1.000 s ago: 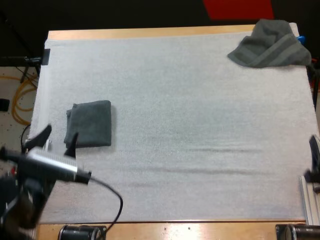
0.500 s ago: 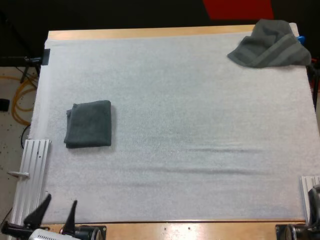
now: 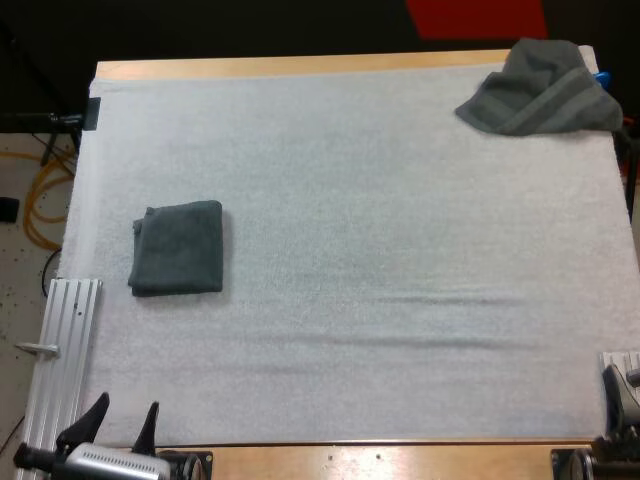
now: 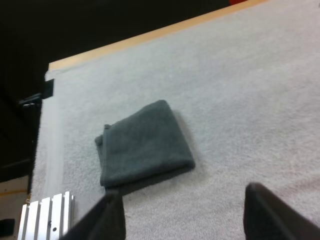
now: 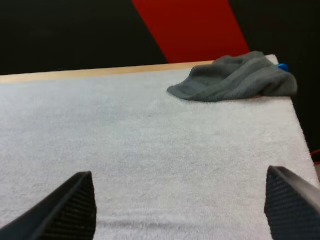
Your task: Pick towel from pile fold and stack
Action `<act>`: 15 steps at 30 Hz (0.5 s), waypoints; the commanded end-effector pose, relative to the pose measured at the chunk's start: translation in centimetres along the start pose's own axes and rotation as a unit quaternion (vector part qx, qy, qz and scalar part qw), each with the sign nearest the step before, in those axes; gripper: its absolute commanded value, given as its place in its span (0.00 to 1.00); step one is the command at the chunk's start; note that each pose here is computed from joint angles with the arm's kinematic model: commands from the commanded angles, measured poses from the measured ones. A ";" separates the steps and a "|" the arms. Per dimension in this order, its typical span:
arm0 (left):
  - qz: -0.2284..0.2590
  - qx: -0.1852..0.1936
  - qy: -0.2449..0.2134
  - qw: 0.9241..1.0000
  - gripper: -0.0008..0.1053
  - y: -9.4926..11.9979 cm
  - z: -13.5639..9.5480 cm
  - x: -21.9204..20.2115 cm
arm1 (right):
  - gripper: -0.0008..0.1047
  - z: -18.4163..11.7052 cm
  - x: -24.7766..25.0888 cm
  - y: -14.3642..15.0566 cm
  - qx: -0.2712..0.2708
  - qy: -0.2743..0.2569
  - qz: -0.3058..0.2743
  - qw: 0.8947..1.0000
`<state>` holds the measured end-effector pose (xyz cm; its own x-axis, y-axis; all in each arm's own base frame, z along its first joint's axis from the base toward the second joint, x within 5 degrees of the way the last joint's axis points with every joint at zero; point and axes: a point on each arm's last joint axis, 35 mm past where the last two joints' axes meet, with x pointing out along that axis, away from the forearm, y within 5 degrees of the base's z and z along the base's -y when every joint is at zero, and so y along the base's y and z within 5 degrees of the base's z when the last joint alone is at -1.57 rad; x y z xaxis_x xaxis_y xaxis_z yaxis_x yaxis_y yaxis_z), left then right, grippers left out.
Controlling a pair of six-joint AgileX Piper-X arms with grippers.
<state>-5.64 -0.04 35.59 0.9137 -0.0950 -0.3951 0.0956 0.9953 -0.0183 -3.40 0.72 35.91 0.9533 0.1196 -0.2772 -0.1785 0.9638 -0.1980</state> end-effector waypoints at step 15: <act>-0.010 -0.007 0.017 1.000 0.48 0.6 -2.6 10.0 | 0.66 -4.6 7.2 0.5 -0.033 0.052 0.106 0.992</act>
<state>2.19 -0.36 28.95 0.8939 -0.1104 -0.4345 0.1091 0.9936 -0.0280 1.92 0.93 29.30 0.8646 0.2805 -0.4169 -0.3784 0.9094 -0.1728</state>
